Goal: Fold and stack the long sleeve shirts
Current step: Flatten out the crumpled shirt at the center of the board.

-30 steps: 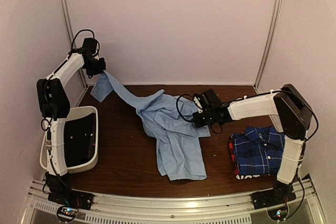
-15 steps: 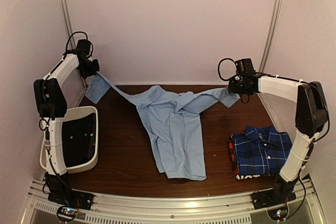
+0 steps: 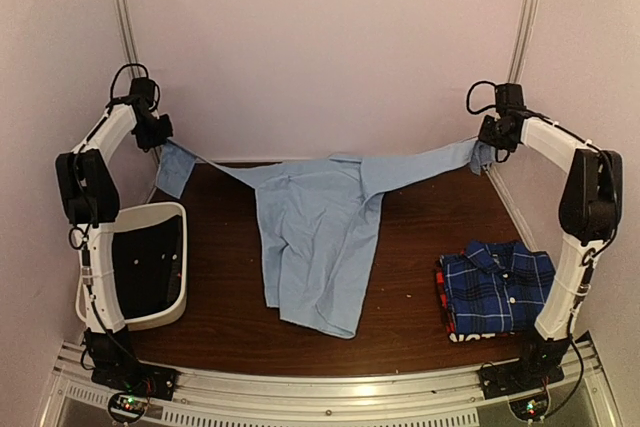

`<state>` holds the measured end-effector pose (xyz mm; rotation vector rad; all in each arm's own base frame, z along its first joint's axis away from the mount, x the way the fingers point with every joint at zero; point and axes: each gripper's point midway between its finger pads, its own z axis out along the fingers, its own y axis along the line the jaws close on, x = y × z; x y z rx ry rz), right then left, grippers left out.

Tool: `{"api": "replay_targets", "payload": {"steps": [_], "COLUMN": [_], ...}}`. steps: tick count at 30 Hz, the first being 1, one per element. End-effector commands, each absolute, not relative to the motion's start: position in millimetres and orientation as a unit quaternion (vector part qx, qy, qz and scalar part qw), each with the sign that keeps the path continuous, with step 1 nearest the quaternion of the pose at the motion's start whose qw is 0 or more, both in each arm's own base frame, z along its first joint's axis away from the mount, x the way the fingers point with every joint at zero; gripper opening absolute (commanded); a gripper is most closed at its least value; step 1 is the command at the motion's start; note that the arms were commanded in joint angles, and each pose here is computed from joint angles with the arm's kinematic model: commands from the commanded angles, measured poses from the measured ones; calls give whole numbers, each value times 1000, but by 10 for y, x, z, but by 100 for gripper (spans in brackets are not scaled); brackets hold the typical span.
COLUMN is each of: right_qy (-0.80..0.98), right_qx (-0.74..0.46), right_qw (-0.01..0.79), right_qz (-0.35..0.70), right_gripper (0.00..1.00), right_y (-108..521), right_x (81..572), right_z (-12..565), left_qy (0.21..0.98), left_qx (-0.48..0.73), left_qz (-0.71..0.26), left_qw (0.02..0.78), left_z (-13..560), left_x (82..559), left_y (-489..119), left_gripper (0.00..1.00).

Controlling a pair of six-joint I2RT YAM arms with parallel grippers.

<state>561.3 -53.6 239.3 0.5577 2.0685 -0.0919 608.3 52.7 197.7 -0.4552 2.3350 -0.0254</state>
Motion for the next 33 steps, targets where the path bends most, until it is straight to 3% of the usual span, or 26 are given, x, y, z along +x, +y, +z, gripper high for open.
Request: {"api": "replay_targets", "payload": {"steps": [1, 17, 33], "right_qy": [849, 848, 839], "right_qx": [262, 283, 292], "right_qw": [454, 437, 451], "right_qz": [-57, -102, -89], "right_gripper": [0, 0, 4], "right_y": [-913, -1411, -1572], "right_x": [5585, 5641, 5563], "right_z": [2252, 2283, 2538], "left_qy": [910, 910, 909], "left_qx": [-197, -214, -209], "left_qz": [16, 66, 43], "left_qw": [365, 348, 359], "left_z": [1915, 1885, 2020], "left_x": [6034, 5920, 5936], "left_y": [884, 1135, 1095], "left_gripper": [0, 0, 0]}}
